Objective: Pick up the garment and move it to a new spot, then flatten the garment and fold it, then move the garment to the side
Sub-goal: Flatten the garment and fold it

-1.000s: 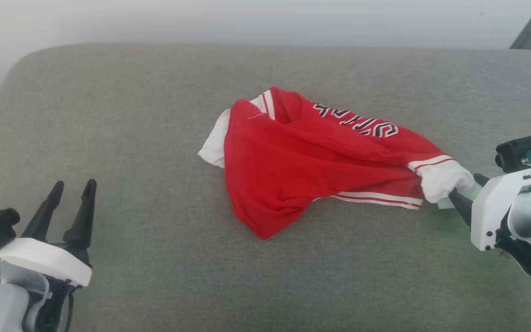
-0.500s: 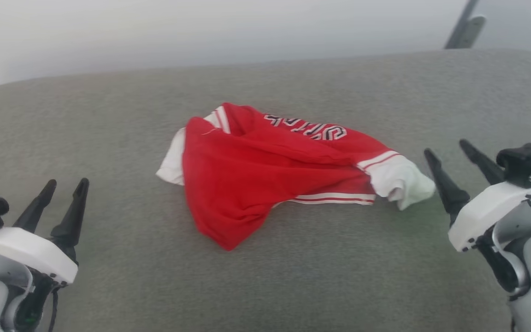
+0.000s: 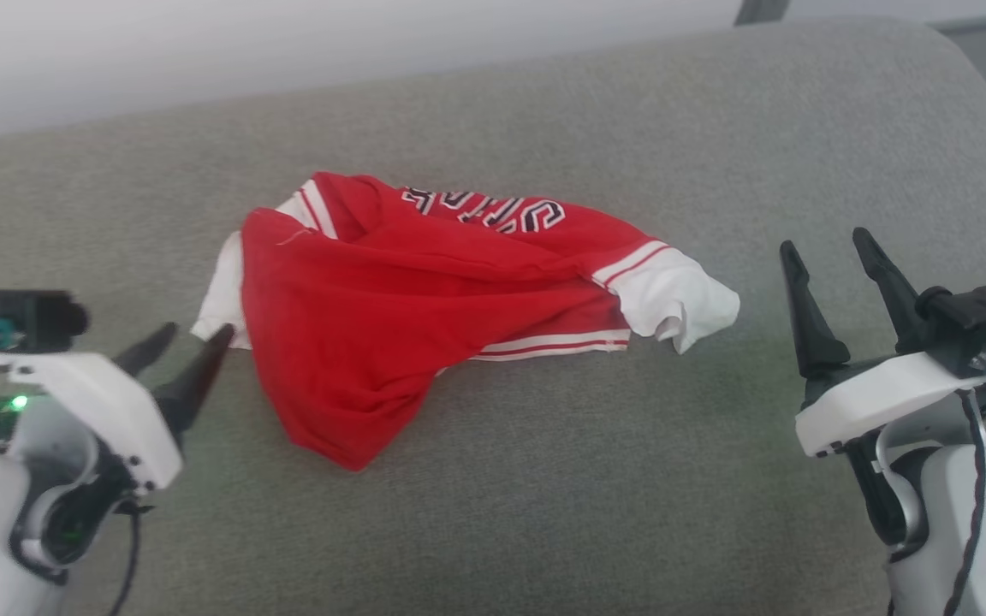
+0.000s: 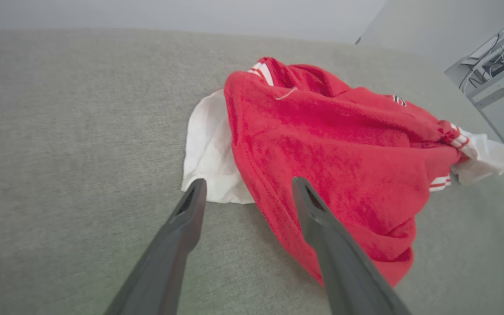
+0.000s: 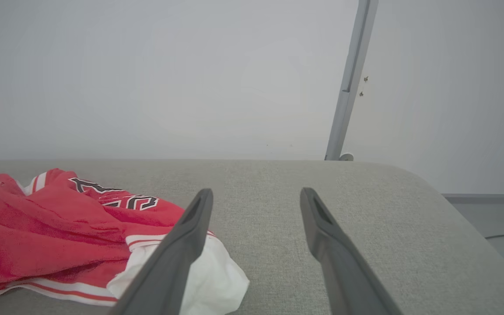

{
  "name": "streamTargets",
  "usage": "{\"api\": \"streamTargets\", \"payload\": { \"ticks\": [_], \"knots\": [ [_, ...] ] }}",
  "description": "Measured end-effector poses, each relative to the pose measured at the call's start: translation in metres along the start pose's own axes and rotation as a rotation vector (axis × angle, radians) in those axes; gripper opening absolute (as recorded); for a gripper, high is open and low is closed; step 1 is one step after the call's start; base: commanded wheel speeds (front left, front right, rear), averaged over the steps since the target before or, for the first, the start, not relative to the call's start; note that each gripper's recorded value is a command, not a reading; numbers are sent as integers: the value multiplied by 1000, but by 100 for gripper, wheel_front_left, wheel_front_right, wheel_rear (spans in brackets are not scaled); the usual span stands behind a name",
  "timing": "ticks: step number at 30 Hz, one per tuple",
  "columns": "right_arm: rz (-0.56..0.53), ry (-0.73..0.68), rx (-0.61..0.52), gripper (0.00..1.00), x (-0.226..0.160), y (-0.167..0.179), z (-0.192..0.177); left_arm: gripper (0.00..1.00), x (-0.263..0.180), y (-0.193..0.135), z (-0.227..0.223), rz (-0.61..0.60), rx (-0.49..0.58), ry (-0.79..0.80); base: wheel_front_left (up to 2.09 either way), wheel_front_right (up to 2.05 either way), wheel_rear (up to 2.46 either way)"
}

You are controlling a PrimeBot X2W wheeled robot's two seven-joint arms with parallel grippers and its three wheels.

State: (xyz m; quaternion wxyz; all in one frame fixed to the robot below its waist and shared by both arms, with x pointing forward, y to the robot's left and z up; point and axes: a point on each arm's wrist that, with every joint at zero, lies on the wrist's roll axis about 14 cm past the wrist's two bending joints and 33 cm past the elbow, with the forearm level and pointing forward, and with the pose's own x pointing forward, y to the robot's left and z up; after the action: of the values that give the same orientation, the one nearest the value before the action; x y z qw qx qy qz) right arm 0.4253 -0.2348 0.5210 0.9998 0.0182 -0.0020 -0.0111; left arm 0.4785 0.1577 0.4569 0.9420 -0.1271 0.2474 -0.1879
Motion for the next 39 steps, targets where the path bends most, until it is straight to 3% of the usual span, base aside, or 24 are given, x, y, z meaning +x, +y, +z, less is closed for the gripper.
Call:
{"api": "streamTargets", "payload": {
  "ticks": [11, 17, 20, 28, 39],
  "knots": [
    [-38, 52, 15, 100, 0, -5, -26, 100, 18, -25, -57, -12, 3, 325, 0, 0, 0],
    [-35, 51, 16, 100, 5, -2, -31, 100, 26, -29, -69, -18, -4, 377, 0, 0, 0],
    [-35, 47, 21, 100, 5, -1, -32, 0, 28, -30, -70, -32, 12, 385, 0, 0, 0],
    [-46, 1, 15, 100, 7, -4, -21, 0, 24, -46, -64, -89, 43, 365, 0, 0, 0],
    [-44, -35, 2, 100, 3, -3, -4, 0, -5, -103, -54, -228, 100, 347, 0, 0, 0]
  ]
}}
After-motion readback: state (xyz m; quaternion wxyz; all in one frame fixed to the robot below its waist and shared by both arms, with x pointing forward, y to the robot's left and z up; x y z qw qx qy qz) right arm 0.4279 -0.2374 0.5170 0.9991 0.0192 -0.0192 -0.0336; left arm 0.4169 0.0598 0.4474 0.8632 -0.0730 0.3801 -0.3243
